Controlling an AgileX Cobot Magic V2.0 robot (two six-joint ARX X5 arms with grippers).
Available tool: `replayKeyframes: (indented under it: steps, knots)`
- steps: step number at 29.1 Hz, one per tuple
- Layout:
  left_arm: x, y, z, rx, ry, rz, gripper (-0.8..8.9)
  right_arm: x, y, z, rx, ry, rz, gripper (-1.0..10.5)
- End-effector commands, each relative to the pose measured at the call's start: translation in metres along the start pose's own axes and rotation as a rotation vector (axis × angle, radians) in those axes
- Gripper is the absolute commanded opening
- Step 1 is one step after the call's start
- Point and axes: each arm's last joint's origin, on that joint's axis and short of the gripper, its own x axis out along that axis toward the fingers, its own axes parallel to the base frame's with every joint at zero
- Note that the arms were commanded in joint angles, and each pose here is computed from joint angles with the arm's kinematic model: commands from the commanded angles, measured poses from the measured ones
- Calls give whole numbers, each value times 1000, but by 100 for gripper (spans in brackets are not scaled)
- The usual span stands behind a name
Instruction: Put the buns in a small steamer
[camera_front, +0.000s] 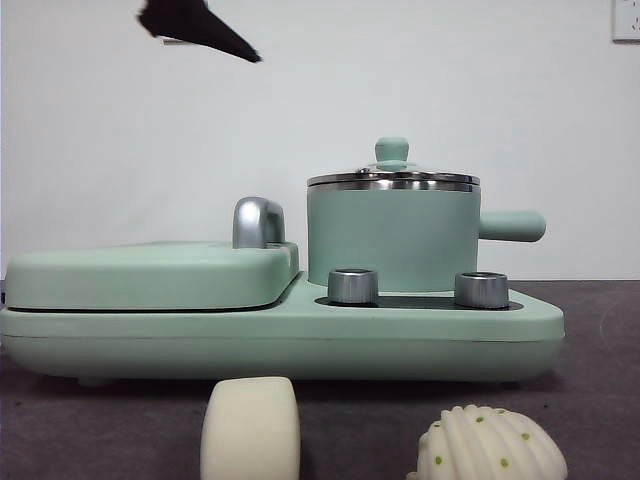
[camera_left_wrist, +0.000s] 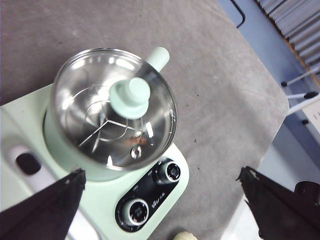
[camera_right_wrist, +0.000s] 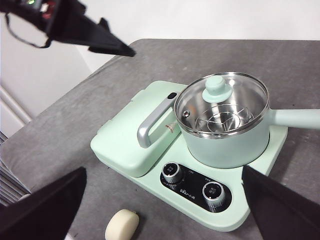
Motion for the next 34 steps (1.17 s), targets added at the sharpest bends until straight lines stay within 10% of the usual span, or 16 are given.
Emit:
replayKeyframes:
  steps: [1, 34]
  knots:
    - [14, -4, 16, 47, 30, 16, 491, -2, 2, 4, -21, -17, 2, 496]
    - [146, -24, 53, 270, 304, 299, 459, -2, 2, 5, -24, -22, -1, 496]
